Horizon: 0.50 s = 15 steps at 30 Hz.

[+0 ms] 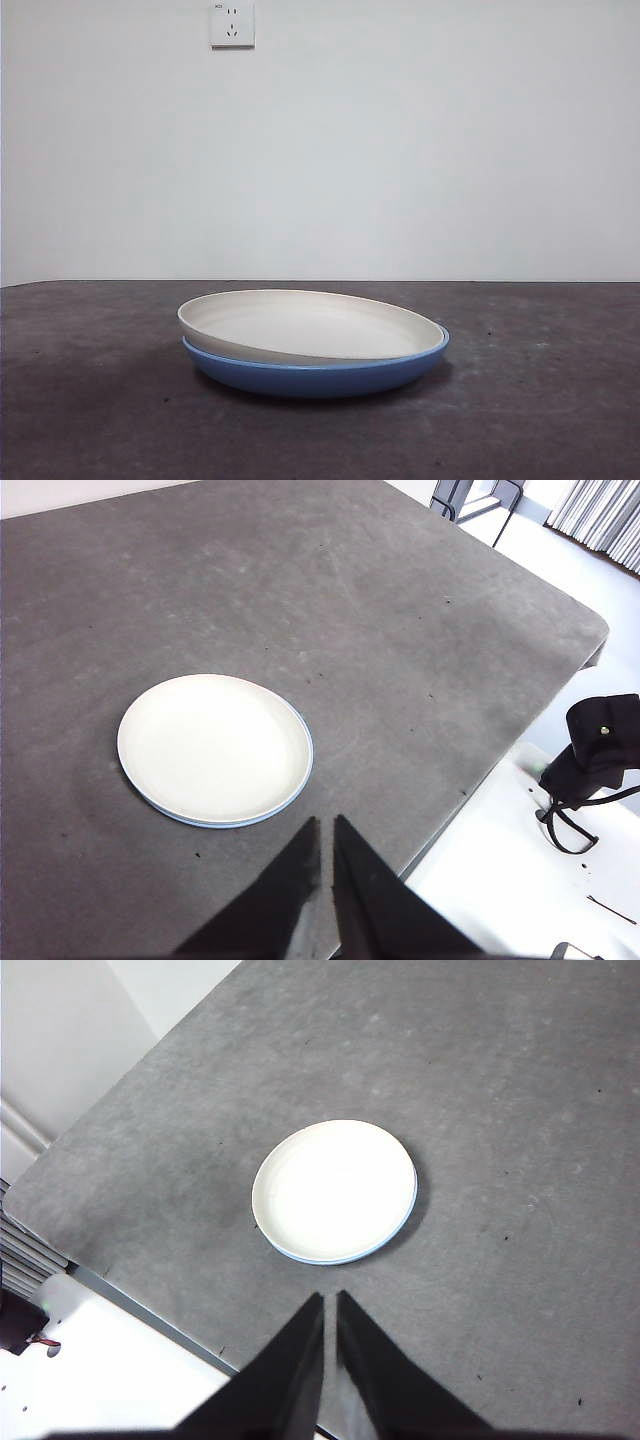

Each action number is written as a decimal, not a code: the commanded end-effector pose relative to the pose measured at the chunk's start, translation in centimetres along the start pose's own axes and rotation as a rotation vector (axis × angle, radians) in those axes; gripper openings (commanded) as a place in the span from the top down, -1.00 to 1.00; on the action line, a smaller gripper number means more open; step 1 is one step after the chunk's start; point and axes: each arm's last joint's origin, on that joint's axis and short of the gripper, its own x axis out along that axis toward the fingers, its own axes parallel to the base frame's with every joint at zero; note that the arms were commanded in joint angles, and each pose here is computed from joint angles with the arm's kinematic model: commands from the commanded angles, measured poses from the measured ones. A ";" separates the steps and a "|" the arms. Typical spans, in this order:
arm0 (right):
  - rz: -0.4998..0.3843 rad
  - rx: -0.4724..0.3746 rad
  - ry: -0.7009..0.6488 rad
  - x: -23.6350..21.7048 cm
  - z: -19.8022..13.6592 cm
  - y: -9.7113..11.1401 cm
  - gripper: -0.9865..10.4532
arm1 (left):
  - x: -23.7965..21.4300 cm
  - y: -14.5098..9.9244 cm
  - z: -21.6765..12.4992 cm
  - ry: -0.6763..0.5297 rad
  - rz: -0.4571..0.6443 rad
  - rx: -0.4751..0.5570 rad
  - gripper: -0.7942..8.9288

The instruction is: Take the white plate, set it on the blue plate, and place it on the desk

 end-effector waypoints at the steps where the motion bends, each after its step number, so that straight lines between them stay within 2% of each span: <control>1: -0.011 0.000 0.059 -0.3 -0.5 -0.1 0.80 | -0.2 -0.1 0.3 -0.018 -0.003 0.028 0.79; 9: -0.011 0.000 0.059 -0.3 -0.5 -0.1 0.80 | -0.1 0.0 0.3 -0.019 0.007 0.024 0.79; 15: -0.011 0.000 0.059 -0.3 -0.5 -0.1 0.80 | 1.1 1.4 -0.7 0.008 0.126 -0.077 0.79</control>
